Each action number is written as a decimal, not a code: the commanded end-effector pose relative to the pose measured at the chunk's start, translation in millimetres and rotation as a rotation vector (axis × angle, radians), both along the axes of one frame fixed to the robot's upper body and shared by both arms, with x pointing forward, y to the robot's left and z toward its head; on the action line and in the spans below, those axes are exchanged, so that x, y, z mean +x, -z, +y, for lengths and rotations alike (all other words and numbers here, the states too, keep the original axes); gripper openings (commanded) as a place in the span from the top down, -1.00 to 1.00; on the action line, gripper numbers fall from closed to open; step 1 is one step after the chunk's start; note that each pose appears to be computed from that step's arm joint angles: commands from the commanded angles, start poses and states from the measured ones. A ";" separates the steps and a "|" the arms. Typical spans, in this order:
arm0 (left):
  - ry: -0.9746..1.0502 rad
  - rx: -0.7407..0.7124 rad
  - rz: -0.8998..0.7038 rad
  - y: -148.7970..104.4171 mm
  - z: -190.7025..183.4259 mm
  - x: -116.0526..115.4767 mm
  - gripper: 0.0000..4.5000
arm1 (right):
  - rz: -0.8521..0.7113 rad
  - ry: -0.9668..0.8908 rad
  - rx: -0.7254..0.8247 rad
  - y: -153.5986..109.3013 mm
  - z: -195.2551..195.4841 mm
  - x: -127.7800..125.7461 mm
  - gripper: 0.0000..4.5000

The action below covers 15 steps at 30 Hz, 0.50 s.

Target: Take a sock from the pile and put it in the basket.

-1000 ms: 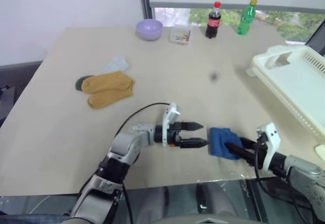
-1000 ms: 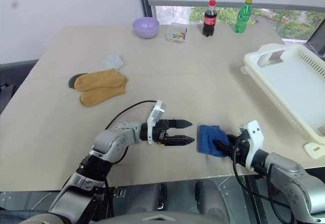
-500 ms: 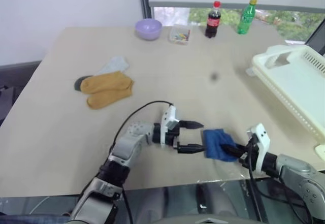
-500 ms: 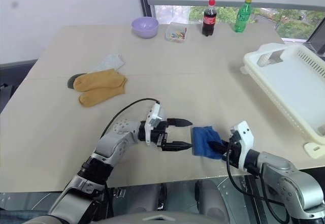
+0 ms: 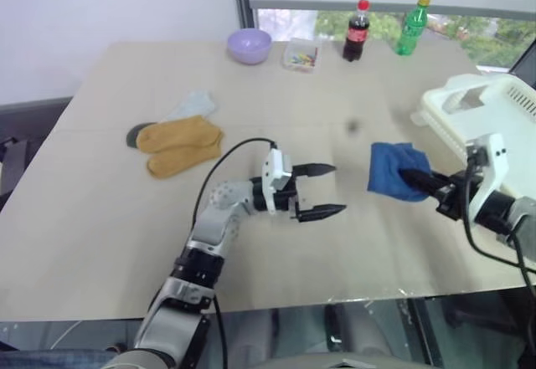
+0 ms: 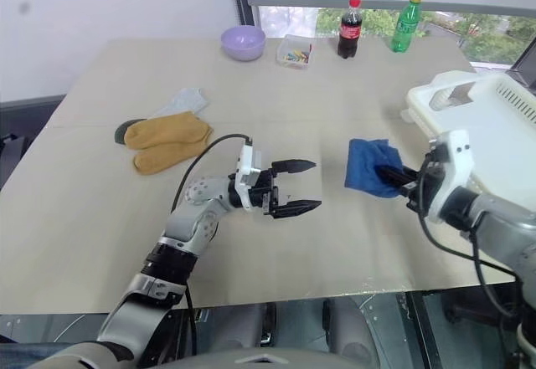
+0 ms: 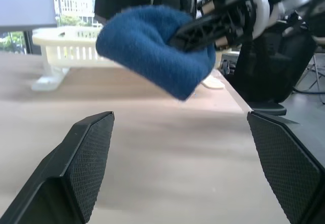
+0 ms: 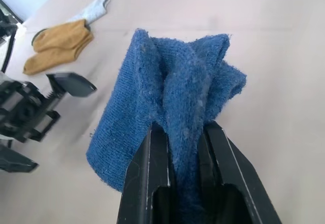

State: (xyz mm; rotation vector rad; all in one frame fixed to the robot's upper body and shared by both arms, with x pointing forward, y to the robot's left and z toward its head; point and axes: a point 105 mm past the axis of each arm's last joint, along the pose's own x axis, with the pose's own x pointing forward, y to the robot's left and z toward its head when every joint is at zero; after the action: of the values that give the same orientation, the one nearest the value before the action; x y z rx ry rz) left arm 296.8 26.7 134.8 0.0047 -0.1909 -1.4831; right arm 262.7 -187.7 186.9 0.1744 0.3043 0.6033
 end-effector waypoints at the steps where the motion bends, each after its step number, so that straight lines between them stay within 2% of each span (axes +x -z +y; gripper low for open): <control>1: 0.000 -0.022 -0.056 -8.3 -2.5 1.1 -1.00 | -0.036 0.099 0.010 -18.4 -27.7 2.8 0.99; 3: -0.008 -0.051 -0.039 -10.4 -4.2 1.8 -1.00 | -0.044 0.257 0.002 -24.5 -67.4 11.7 0.55; 4: -0.014 -0.063 -0.035 -11.9 -4.7 2.5 -1.00 | -0.050 0.328 0.003 -28.6 -86.3 14.3 0.45; 5: -0.020 -0.067 -0.036 -12.6 -5.4 3.1 -1.00 | -0.057 0.393 0.010 -33.0 -103.5 16.5 0.23; 9: -0.030 -0.050 -0.060 -11.7 -8.6 2.6 -1.00 | -0.097 0.569 0.087 -51.9 -157.8 23.9 -0.64; 11: -0.034 -0.048 -0.065 -11.4 -9.3 3.0 -1.00 | -0.099 0.616 0.122 -51.9 -174.8 28.0 -0.99; 13: -0.043 -0.045 -0.071 -11.3 -8.9 4.5 -1.00 | -0.093 0.669 0.175 -49.6 -189.6 33.0 -0.99; 15: -0.053 -0.048 -0.072 -12.4 -7.0 6.1 -1.00 | -0.095 0.673 0.156 -44.3 -192.1 36.2 -0.99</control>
State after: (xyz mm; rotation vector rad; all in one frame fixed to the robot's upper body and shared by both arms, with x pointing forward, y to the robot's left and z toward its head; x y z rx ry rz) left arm 301.4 19.7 137.2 0.0114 -0.2343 -1.4323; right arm 298.1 -377.3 216.3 0.4105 0.1569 -0.0446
